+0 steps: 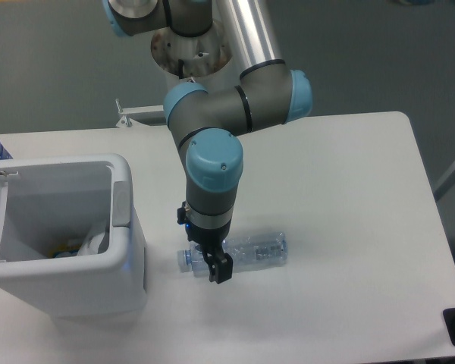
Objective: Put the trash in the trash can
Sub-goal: 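Close the gripper on the bottle near its cap end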
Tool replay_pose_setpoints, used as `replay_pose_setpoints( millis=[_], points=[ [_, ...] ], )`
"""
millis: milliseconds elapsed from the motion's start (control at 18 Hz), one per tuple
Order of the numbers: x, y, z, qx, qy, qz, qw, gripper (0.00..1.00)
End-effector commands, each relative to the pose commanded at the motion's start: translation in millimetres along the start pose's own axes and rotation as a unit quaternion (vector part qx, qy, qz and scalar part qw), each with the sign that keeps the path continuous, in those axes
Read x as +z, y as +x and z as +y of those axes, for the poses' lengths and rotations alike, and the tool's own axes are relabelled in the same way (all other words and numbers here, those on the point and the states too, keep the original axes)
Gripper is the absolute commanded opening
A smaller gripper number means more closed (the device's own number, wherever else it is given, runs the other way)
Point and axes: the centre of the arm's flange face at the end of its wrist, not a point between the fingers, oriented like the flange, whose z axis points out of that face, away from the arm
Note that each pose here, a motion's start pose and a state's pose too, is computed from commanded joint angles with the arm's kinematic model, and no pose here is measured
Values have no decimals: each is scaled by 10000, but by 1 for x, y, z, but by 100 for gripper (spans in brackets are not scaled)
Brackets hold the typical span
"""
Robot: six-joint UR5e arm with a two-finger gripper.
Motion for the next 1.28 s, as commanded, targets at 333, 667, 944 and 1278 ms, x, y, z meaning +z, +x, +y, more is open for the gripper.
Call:
replay_pose_setpoints(
  millis=[333,667,944,1278],
  points=[
    [28,19,-11,96,-39,273,9996,100],
    [65,20,-9,120,-64,504,9986,100],
    [76,19,-15,160,-48,382,9991,100],
    [81,23,-17,180,-67,406,9990,100]
  ],
)
